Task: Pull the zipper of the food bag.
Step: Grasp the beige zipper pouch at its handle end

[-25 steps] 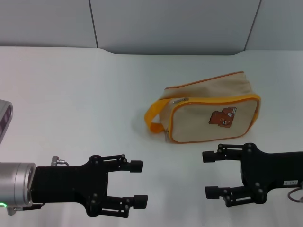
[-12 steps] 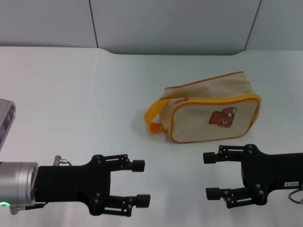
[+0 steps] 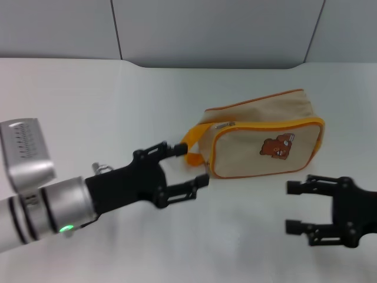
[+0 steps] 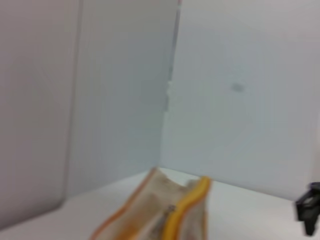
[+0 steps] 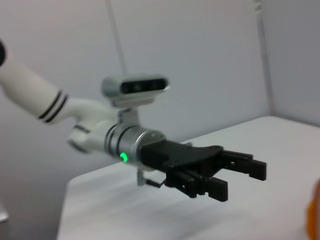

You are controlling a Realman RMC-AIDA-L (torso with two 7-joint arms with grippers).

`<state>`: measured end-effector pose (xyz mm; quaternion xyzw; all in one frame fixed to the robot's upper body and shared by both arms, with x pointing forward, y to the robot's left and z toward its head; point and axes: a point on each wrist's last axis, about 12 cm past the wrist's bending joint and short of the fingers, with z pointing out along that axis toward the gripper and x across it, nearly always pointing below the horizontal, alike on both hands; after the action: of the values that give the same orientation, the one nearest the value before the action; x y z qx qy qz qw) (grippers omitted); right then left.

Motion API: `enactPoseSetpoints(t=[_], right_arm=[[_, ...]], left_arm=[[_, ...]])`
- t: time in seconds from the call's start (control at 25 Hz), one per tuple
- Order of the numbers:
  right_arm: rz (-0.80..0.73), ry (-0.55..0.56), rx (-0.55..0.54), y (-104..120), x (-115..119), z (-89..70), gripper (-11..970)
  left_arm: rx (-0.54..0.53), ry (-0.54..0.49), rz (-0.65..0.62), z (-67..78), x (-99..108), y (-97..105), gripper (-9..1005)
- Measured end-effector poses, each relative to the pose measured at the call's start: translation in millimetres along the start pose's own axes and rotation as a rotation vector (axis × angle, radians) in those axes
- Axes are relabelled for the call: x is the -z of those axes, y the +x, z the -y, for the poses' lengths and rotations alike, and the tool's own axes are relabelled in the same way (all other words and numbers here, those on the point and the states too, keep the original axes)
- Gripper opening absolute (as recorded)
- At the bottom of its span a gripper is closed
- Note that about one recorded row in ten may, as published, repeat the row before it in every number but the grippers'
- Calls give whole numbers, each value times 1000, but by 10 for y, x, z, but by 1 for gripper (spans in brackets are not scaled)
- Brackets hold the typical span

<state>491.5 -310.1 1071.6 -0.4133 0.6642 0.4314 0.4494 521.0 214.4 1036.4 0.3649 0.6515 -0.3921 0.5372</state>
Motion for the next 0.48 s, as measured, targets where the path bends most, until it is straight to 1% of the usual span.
enactPoseSetpoints(t=[0.04, 0.08, 0.16, 0.2, 0.32, 0.36, 0.4, 0.44, 0.48], right_arm=[[0, 0, 0, 0, 0, 0, 789], [12, 25, -1, 12, 55, -2, 789], [46, 83, 1, 36, 163, -8, 789], [73, 132, 6, 56, 243, -14, 789], [87, 158, 9, 66, 285, -18, 789], [103, 197, 7, 95, 361, -38, 789], [106, 205, 7, 100, 376, -43, 789], [106, 205, 7, 100, 376, -43, 789], [111, 215, 8, 107, 396, -47, 789]], left_arm=[[0, 0, 0, 0, 0, 0, 804], [-26, -31, 5, -18, -60, 1, 803], [-51, -64, 2, -38, -151, 2, 802], [-61, -81, -5, -53, -212, -2, 801], [-77, -116, -37, -96, -362, -16, 799], [-80, -128, -51, -103, -405, -10, 798], [-86, -142, -78, -112, -496, -11, 798], [-85, -146, -96, -110, -543, -6, 797], [-85, -146, -96, -110, -543, -6, 797]])
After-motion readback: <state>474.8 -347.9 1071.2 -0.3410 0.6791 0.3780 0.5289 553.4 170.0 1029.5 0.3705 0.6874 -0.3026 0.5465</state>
